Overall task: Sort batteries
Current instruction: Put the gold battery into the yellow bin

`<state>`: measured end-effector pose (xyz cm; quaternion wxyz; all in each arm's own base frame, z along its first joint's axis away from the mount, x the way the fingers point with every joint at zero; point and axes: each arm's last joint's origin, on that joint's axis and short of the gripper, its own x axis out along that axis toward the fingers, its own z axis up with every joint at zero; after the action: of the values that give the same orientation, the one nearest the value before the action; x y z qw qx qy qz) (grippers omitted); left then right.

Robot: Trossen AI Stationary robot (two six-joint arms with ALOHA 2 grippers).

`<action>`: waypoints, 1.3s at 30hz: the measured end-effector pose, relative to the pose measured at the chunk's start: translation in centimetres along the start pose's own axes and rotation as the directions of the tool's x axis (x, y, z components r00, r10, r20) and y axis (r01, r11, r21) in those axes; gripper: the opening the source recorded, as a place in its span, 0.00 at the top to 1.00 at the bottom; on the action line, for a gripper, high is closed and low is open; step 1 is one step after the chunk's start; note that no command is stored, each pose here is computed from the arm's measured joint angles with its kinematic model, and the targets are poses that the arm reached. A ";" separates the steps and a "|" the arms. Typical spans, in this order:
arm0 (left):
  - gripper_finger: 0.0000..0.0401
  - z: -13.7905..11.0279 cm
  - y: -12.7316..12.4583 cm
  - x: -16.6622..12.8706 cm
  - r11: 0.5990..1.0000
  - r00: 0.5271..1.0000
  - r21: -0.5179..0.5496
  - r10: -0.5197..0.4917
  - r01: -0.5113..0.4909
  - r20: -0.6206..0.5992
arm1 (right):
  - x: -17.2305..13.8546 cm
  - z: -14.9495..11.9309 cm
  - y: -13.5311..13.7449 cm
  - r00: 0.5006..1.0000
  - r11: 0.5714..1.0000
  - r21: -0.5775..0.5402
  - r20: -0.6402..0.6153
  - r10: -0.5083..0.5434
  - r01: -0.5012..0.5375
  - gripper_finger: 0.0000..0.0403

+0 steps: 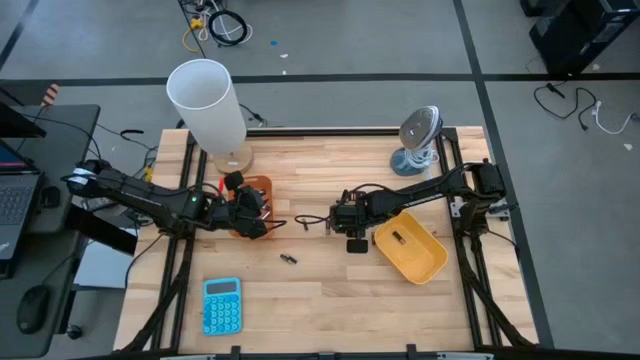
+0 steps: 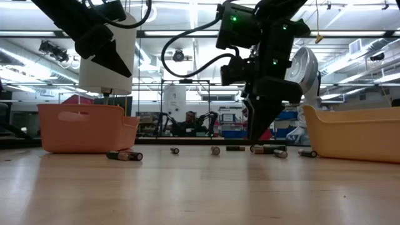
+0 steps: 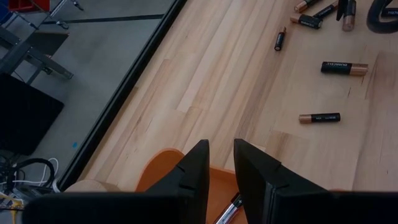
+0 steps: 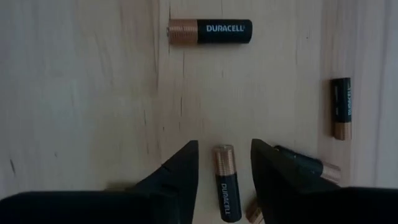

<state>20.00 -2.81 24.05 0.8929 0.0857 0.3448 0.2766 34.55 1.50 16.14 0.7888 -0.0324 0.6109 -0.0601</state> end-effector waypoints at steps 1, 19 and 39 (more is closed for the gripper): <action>0.81 0.0 0.0 0.0 1.000 1.000 0.000 0.000 0.000 0.000 | 0.0 0.0 0.0 1.000 1.000 0.001 0.002 -0.002 0.002 0.66; 0.81 0.0 0.0 0.0 1.000 1.000 0.000 0.000 0.000 0.000 | 0.0 0.0 -0.1 1.000 1.000 0.004 0.001 -0.025 0.025 0.62; 0.81 0.0 0.0 0.0 1.000 1.000 0.000 0.000 0.000 0.000 | 1.4 -1.5 -0.2 0.999 0.999 0.023 -0.039 -0.031 0.032 0.62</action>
<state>20.00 -2.81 24.05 0.8929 0.0857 0.3447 0.2766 33.42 1.13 14.48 0.7761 -0.0315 0.6247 -0.0804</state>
